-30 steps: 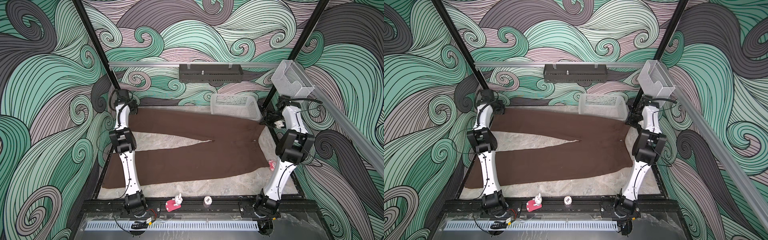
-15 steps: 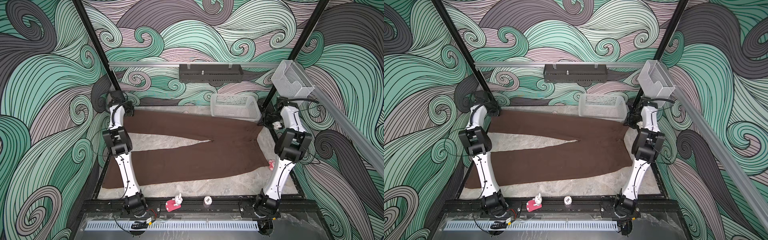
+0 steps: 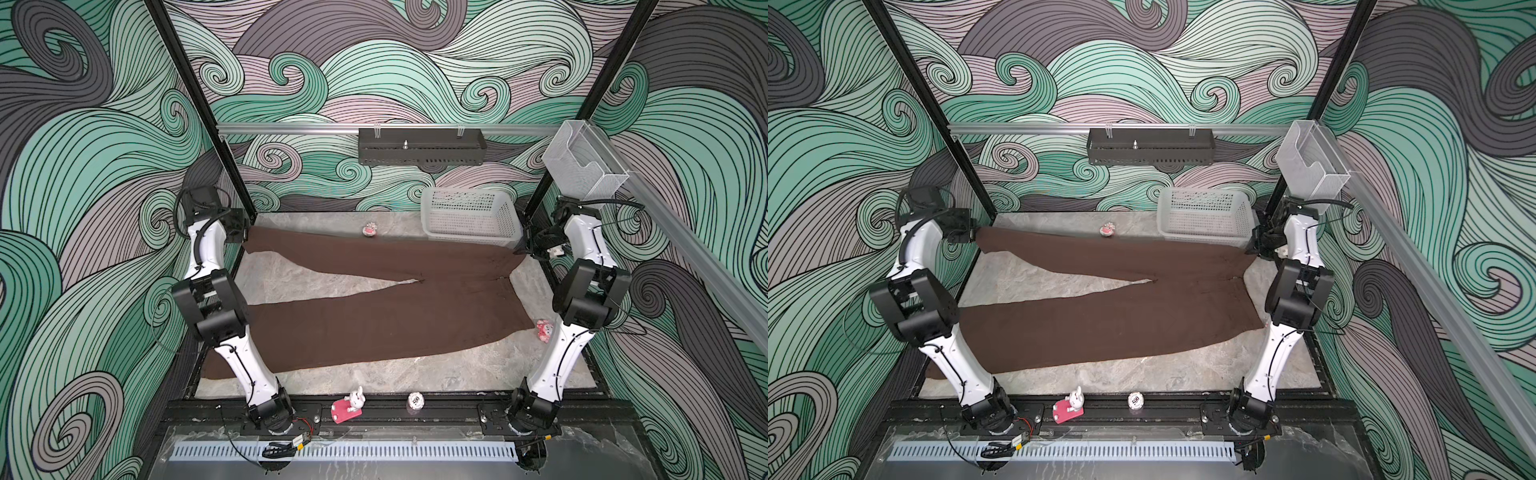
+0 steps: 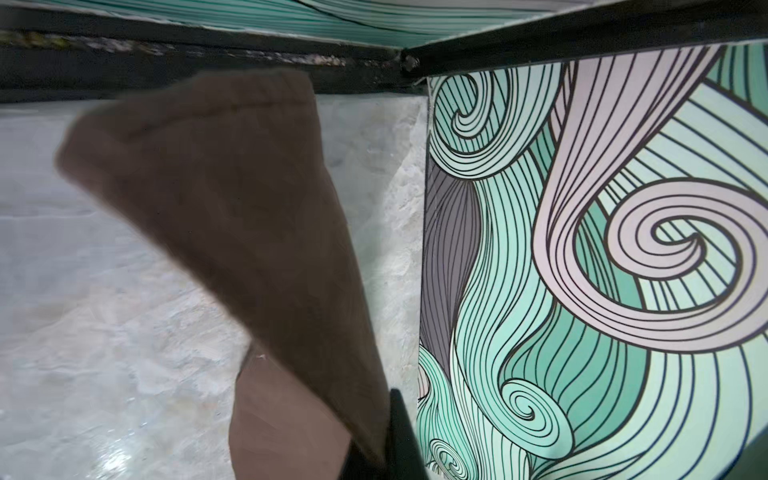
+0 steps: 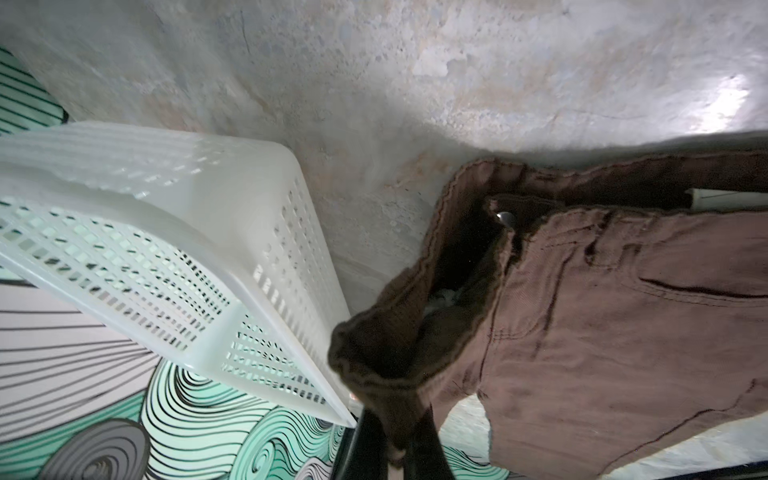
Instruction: Fold and stack the trousers
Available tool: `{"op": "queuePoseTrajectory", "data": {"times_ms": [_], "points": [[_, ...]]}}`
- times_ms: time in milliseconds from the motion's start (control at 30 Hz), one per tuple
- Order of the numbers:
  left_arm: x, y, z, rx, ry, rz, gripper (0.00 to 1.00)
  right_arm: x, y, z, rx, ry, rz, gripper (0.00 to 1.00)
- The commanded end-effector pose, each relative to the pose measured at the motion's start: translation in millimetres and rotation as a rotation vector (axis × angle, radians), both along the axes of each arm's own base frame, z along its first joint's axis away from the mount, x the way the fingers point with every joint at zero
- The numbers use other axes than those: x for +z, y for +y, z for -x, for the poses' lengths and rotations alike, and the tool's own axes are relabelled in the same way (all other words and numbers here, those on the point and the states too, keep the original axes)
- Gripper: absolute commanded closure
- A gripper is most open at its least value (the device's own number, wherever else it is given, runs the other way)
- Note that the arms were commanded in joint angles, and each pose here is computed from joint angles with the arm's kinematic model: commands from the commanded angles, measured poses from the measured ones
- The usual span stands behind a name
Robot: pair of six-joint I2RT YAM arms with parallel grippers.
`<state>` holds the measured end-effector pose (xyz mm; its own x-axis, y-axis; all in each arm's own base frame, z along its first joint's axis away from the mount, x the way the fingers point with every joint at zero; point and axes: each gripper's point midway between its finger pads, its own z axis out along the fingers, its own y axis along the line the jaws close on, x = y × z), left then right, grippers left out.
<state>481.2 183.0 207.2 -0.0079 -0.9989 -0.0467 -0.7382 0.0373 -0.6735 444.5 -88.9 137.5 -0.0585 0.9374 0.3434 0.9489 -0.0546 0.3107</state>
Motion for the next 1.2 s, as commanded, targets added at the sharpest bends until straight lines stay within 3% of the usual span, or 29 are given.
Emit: {"op": "queuePoseTrajectory", "data": {"times_ms": [0, 267, 567, 800, 1167], "points": [[24, 21, 21, 0.027, -0.052, -0.095, 1.0, 21, -25, 29, 0.042, -0.052, 0.082, 1.0], [-7, 16, 77, 0.049, 0.017, -0.056, 1.0, 6, -34, 100, 0.11, -0.012, 0.158, 1.0], [-11, 9, 156, 0.104, 0.152, -0.115, 1.0, -26, -14, 144, 0.179, 0.063, 0.103, 1.0], [-15, -7, 205, 0.115, 0.239, -0.137, 1.0, -39, -2, 162, 0.206, 0.046, 0.097, 1.0], [-21, -11, 246, 0.135, 0.343, -0.198, 1.0, -41, -19, 186, 0.222, 0.063, 0.126, 1.0]]}}
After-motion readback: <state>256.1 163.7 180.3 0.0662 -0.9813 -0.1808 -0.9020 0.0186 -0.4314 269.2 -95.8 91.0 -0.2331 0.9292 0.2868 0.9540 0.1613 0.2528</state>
